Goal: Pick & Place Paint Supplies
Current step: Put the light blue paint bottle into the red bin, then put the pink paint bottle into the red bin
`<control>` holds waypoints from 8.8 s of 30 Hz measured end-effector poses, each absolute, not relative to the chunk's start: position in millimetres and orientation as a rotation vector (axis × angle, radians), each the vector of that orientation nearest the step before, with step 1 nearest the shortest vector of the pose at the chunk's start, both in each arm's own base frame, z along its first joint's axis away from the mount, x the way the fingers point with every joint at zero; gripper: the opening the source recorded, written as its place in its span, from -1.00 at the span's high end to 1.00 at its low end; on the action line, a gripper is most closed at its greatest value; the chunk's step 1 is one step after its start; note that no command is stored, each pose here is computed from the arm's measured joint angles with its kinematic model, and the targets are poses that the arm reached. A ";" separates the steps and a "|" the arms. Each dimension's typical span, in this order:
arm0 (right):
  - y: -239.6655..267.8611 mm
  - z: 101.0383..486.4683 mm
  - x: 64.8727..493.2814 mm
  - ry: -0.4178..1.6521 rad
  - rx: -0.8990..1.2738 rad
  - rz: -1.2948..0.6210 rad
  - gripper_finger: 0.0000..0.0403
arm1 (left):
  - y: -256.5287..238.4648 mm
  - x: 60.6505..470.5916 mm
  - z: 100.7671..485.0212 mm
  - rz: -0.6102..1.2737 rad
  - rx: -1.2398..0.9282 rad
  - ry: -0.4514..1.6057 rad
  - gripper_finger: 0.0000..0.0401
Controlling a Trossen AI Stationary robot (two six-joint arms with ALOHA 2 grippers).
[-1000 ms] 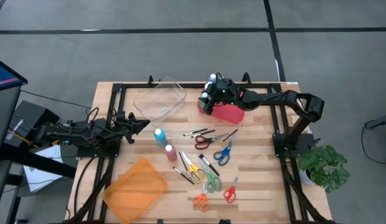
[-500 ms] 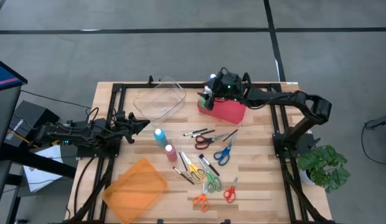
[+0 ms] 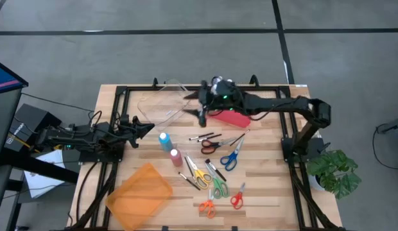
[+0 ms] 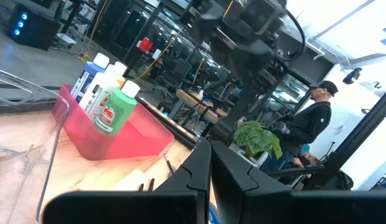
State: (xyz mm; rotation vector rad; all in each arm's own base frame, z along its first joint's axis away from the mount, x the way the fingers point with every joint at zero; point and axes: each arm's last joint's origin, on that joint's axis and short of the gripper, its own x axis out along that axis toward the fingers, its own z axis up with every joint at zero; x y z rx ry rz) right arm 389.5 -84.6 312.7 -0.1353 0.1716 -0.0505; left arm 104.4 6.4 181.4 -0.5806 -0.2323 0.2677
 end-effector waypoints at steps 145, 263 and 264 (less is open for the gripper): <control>-162.1 238.2 231.6 0.453 0.039 -0.519 0.41 | 6.4 104.8 181.0 0.270 -0.580 -0.227 0.97; 7.7 205.1 473.9 0.284 -0.092 0.553 -0.19 | 6.4 104.8 180.9 0.270 -0.580 -0.227 0.97; 7.7 204.8 473.8 0.288 -0.090 0.554 -0.19 | 6.4 104.8 181.0 0.270 -0.580 -0.227 0.97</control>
